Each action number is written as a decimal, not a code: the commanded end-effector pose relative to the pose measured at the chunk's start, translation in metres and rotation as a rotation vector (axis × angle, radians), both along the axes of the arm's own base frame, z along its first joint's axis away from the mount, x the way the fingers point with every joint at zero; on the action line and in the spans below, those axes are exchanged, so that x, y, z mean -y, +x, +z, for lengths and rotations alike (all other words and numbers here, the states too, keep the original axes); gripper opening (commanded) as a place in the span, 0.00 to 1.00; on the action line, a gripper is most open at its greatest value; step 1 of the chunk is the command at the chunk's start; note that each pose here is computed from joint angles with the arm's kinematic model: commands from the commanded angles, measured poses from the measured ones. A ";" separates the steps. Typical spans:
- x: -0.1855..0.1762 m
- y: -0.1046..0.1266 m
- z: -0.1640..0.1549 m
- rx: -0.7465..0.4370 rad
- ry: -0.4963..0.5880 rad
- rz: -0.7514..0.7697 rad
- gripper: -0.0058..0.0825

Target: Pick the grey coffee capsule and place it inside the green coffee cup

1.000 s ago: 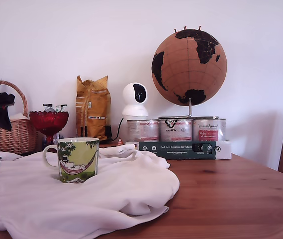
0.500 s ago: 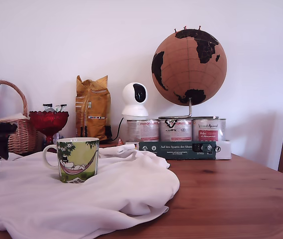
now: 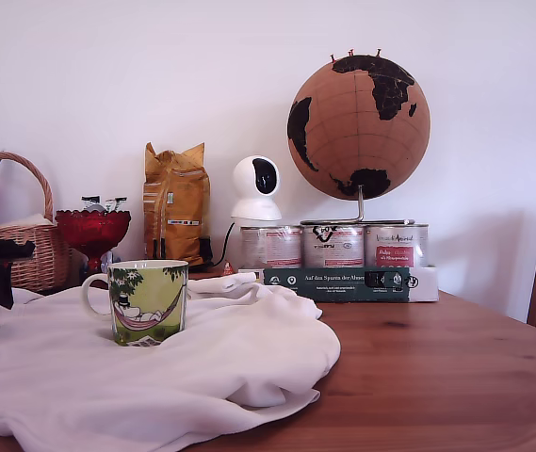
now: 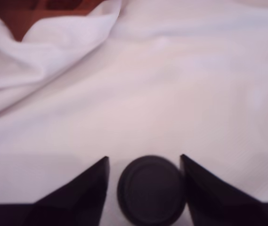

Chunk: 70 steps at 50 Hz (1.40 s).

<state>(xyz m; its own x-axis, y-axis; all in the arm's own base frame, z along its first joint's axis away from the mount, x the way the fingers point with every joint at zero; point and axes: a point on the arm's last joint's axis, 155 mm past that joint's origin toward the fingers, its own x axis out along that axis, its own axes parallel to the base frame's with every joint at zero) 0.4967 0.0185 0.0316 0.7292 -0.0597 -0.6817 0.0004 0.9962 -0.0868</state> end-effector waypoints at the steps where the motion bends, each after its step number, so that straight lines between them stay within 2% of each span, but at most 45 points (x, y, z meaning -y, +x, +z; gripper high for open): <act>1: 0.000 0.006 0.000 0.016 -0.004 -0.013 0.23; 7: 0.007 0.009 0.005 0.030 -0.036 -0.038 0.23; 16: 0.025 0.010 0.016 0.044 -0.157 -0.060 0.23; 25: 0.065 0.009 0.051 0.093 -0.333 -0.161 0.23; 31: 0.100 0.001 0.079 0.116 -0.439 -0.266 0.23; 45: 0.154 -0.020 0.133 0.178 -0.495 -0.421 0.23; 49: 0.166 -0.027 0.139 0.174 -0.501 -0.452 0.23; 57: 0.189 -0.042 0.131 0.110 -0.505 -0.487 0.23; 70: 0.199 -0.055 0.106 0.033 -0.403 -0.499 0.24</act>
